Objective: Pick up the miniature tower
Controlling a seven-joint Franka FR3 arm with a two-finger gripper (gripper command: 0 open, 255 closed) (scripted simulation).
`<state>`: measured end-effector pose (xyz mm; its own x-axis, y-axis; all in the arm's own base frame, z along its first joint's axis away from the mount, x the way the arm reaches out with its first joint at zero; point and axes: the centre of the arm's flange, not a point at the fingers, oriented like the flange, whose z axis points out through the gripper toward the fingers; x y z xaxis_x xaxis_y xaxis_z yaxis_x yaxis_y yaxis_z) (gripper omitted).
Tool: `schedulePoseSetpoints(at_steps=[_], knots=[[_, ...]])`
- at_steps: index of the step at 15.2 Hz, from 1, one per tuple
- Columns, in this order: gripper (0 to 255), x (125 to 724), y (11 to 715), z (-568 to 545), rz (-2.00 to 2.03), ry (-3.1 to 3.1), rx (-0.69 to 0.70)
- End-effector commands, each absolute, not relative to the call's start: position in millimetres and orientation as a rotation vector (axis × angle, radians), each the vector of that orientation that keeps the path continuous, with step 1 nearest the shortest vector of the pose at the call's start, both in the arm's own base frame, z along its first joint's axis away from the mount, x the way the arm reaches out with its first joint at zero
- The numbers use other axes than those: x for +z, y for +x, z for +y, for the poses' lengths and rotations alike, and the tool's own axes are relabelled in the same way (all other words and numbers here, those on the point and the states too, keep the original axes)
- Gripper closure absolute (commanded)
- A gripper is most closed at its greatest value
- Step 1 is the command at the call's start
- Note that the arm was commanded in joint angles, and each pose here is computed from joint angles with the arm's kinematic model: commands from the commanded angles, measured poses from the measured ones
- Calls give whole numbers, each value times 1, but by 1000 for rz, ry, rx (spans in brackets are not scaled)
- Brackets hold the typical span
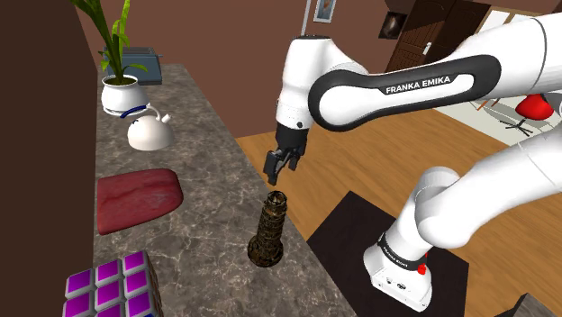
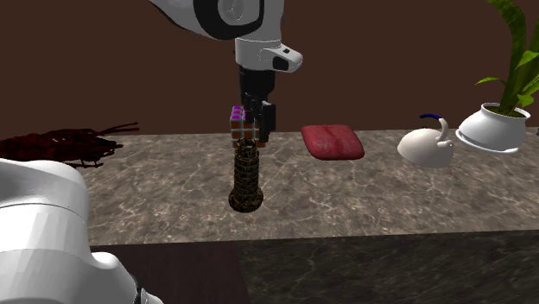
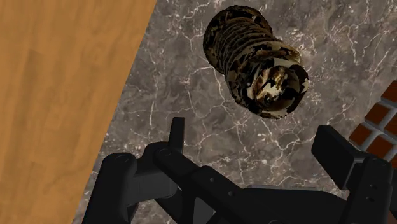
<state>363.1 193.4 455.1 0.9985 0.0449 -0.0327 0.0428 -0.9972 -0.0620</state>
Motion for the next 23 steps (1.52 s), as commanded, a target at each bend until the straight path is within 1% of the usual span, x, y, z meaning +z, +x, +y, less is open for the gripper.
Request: schedulePoseSetpoints(at_steps=[1, 3, 10, 13, 14, 23], knots=[[0, 434, 365, 211, -93, -3084, 84], [0, 416, 364, 230, -118, -3089, 115], [0, 379, 364, 230, -118, -3089, 115], [0, 376, 364, 230, -118, -3089, 115], [255, 376, 364, 230, -118, -3089, 115], [255, 376, 364, 230, -118, -3089, 115]])
